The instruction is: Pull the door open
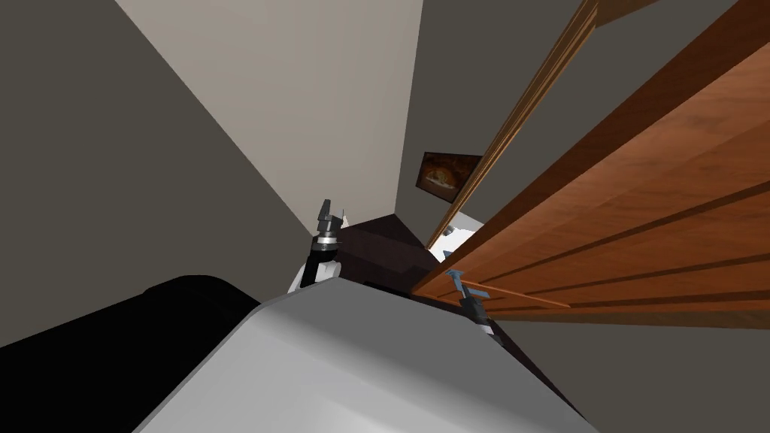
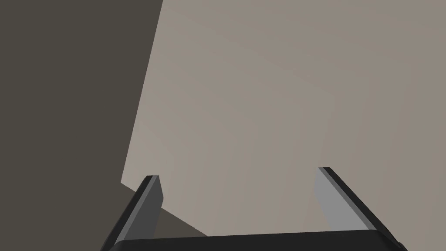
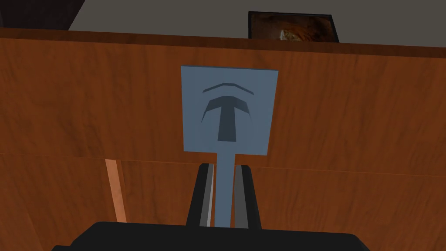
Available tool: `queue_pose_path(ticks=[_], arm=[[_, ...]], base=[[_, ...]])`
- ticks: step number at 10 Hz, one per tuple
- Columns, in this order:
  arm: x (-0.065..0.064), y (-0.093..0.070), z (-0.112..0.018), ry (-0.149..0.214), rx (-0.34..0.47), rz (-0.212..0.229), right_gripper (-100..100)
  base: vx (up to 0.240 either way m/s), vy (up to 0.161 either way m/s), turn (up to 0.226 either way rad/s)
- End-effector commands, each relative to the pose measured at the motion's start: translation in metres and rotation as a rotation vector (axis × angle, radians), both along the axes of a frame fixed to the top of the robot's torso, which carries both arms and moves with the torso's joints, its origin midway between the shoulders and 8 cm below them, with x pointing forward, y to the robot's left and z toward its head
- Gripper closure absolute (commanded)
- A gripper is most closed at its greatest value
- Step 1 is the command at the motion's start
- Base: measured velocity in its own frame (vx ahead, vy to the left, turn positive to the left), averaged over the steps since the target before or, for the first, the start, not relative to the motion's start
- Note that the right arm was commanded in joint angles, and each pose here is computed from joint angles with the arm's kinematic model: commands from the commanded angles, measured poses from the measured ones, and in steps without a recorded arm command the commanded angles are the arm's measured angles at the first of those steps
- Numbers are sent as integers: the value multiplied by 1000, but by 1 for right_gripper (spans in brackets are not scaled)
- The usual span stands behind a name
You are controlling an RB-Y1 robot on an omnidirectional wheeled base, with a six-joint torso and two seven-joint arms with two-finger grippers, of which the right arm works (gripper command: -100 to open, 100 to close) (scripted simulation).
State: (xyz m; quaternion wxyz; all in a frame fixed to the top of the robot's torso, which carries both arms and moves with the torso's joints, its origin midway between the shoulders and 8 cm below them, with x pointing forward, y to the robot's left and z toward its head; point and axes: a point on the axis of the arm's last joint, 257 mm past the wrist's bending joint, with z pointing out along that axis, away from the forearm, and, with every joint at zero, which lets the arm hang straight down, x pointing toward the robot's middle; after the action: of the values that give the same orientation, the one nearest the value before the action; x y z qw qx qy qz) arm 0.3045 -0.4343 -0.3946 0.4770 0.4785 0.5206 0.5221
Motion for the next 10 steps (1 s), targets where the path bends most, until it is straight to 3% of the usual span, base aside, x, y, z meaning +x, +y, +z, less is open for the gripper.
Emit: queue_pose_path(ticks=[1, 5, 8, 10], arm=[[-11, -3, 1, 0, -2, 1, 100], [-22, -6, 2, 0, -3, 6, 100], [-4, 9, -3, 3, 6, 23, 100], [-4, 9, -3, 3, 6, 23, 100]], base=[[-207, -67, 175], [-139, -57, 113], [-130, -31, 36], [-86, -14, -7]])
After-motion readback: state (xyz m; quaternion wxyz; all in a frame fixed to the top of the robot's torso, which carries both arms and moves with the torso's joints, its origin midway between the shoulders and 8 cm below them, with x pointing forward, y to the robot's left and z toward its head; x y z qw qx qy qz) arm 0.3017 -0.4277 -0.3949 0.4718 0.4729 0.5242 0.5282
